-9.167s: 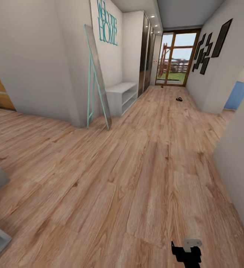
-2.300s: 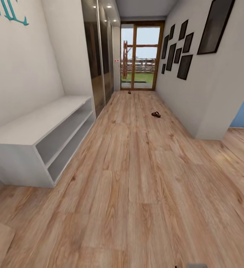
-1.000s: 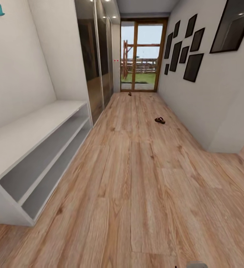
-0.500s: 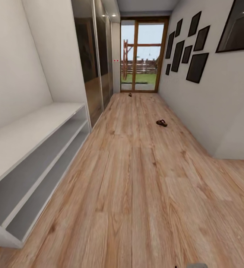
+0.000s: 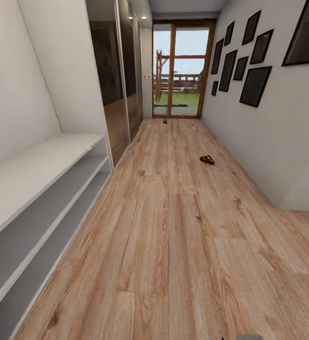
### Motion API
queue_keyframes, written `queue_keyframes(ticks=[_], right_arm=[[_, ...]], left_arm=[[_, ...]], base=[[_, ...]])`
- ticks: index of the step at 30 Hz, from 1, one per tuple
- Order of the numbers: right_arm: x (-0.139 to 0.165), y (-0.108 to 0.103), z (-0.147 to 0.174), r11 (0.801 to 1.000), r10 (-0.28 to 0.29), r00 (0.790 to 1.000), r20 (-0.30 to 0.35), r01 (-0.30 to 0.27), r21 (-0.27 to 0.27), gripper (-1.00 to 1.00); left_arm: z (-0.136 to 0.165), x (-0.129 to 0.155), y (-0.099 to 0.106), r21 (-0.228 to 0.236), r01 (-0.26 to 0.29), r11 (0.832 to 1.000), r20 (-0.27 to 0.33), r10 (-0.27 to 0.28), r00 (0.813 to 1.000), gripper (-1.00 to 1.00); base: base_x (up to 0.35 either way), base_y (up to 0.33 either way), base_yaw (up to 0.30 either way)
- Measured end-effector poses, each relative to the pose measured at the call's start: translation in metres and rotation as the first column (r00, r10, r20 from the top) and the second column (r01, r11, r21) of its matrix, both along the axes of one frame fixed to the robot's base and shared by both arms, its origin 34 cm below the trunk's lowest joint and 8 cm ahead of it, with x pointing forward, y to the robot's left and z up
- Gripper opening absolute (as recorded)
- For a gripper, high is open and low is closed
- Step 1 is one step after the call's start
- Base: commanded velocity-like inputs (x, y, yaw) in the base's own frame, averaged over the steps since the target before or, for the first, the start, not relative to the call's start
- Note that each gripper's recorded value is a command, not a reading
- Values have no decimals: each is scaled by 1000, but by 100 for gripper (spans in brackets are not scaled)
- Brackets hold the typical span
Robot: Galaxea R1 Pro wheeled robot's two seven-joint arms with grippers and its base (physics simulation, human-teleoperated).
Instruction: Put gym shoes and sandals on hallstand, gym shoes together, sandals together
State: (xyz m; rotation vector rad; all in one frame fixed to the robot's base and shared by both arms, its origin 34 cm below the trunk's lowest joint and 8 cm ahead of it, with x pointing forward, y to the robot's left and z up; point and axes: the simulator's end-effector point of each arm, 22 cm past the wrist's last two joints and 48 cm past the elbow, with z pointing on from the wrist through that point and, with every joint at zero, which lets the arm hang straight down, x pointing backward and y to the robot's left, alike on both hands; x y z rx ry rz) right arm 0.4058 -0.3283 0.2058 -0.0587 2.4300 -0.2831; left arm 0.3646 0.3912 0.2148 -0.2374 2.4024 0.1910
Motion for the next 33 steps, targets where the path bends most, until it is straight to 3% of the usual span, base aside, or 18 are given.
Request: queue_keyframes(ticks=[16,33], right_arm=[[0,0,0,1000,0,1000,0,0,0,100],[0,0,0,1000,0,1000,0,0,0,100]], left_arm=[[0,0,0,0,0,1000,0,0,1000,100],[0,0,0,-1,1,1000,1,-1,1000,100]], base=[[339,-16,0],[310,-124,0]])
